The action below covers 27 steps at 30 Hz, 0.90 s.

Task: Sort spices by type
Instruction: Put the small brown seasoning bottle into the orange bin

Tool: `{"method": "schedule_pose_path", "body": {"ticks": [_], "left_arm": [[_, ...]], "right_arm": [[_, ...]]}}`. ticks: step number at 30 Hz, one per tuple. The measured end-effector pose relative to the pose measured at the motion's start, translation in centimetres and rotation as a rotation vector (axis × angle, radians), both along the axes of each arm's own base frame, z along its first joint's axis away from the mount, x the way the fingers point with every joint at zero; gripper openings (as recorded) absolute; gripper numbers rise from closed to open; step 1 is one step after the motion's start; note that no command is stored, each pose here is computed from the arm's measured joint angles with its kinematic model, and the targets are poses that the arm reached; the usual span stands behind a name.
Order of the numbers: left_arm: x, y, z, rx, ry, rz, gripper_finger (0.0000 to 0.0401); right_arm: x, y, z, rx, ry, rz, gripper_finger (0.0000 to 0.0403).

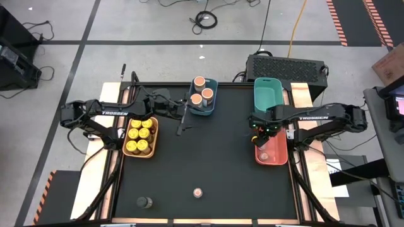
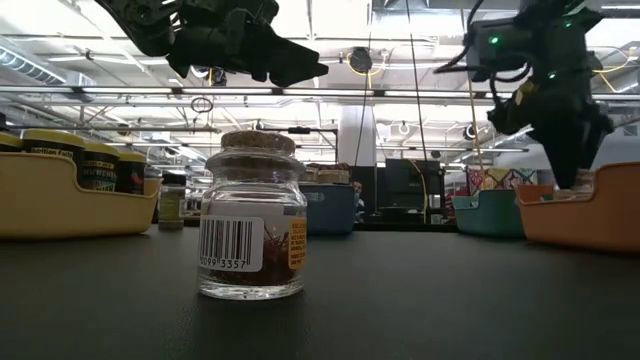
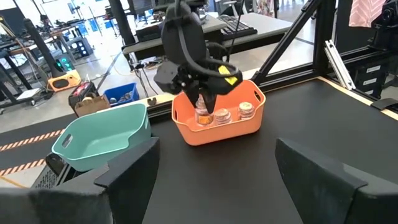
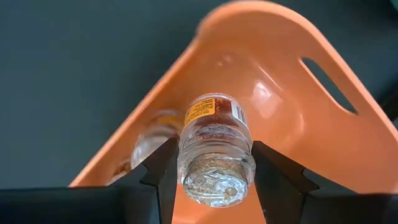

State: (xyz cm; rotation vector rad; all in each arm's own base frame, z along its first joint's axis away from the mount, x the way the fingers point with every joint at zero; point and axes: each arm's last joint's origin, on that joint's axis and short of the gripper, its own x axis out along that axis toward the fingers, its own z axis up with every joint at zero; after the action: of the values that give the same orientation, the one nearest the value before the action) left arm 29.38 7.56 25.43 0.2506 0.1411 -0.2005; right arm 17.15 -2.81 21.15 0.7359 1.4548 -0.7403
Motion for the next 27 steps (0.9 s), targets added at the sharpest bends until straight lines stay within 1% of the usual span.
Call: {"method": "schedule_pose_path", "body": {"ticks": [5,11,15,22,27], "left_arm": [[0.0,0.0,0.0,-0.001,0.000,0.000,0.0320],[0.0,0.0,-0.1,-0.002,0.007,0.000,0.0320],[0.0,0.0,-0.1,-0.002,0.007,0.000,0.0320],[0.0,0.0,-0.1,-0.002,0.007,0.000,0.0320],[0.0,0.0,-0.1,-0.003,0.009,0.000,0.0320]], "right_arm": [[1.3,-0.6,-1.4,0.009,0.031,0.050,0.0160],[2.0,-0.8,-2.5,0.024,0.073,0.086,0.0169],[2.2,-0.8,-2.7,0.051,0.079,0.086,0.0191],[2.2,-0.8,-2.7,0.051,0.077,0.086,0.0234],[2.2,-0.8,-2.6,0.051,0.075,0.093,0.0254]]}}
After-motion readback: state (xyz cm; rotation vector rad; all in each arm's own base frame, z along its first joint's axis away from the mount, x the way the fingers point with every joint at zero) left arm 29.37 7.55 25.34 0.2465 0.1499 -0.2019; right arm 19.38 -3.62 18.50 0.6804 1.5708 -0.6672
